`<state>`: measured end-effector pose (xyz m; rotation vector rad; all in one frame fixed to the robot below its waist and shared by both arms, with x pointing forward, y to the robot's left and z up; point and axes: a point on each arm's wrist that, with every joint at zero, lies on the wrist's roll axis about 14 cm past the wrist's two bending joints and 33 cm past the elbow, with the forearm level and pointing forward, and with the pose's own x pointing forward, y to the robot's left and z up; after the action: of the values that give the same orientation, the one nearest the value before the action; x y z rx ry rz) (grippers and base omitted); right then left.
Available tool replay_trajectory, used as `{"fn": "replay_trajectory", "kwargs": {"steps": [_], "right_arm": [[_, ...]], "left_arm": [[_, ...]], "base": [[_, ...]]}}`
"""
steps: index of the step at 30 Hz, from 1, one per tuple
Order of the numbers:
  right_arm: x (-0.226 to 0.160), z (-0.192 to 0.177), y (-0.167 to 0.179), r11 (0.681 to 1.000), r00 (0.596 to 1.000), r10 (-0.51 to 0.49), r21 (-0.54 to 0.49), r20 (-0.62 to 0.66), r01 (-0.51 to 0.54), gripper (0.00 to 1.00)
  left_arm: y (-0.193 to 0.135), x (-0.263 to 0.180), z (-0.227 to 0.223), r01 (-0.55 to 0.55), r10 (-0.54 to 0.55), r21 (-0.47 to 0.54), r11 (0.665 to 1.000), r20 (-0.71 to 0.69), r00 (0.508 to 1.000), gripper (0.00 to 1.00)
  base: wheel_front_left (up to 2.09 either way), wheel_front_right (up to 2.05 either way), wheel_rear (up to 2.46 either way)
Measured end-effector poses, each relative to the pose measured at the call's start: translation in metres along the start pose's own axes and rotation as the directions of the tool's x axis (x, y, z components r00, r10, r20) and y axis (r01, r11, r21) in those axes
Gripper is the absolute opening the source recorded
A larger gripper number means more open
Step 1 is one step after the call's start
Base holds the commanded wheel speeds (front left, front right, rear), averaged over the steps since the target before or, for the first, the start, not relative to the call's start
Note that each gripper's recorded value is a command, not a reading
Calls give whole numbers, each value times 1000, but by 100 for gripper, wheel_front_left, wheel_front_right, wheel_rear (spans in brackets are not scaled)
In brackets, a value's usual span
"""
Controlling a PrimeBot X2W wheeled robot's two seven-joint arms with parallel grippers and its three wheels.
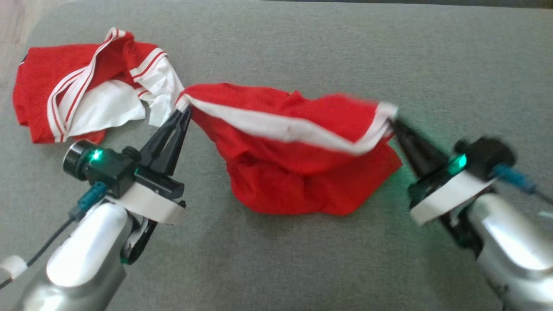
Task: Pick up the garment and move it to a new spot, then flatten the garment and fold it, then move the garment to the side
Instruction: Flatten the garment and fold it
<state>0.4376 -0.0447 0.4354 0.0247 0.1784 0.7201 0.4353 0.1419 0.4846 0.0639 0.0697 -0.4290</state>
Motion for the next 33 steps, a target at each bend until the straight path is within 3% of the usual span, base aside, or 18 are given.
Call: {"fn": "replay_trajectory", "kwargs": {"steps": [4, 8, 15, 21, 23, 25, 29, 33], "right_arm": [[-3, 49, -37, 994, 985, -104, -27, 140, 108, 0], [-13, 113, -87, 965, 928, -214, -83, 305, 250, 0], [-29, 236, -160, 861, 792, -261, -238, 552, 449, 0], [-57, 309, -188, 753, 682, -252, -304, 687, 584, 0], [-64, 307, -195, 728, 681, -266, -320, 682, 606, 0], [-68, 280, -202, 727, 713, -307, -328, 631, 603, 0], [-70, 206, -204, 764, 781, -382, -307, 493, 568, 0], [-87, 138, -194, 798, 809, -462, -228, 363, 557, 0]], "left_arm": [[-7, 10, 18, 43, -44, 13, 999, 54, 998, 0], [-10, 42, 61, 111, -129, 120, 987, 153, 980, 0], [-20, 127, 196, 121, -267, 350, 929, 407, 873, 0], [-44, 174, 259, 85, -345, 460, 884, 519, 782, 0], [-52, 184, 257, 106, -356, 446, 889, 526, 772, 0], [-67, 193, 222, 170, -388, 439, 882, 473, 791, 0], [-75, 188, 145, 260, -397, 378, 889, 352, 847, 0], [-91, 152, 67, 348, -415, 297, 890, 208, 886, 0]], "base": [[0, 0, 0], [0, 0, 0], [0, 0, 0], [0, 0, 0], [0, 0, 0], [0, 0, 0], [0, 0, 0], [0, 0, 0]]}}
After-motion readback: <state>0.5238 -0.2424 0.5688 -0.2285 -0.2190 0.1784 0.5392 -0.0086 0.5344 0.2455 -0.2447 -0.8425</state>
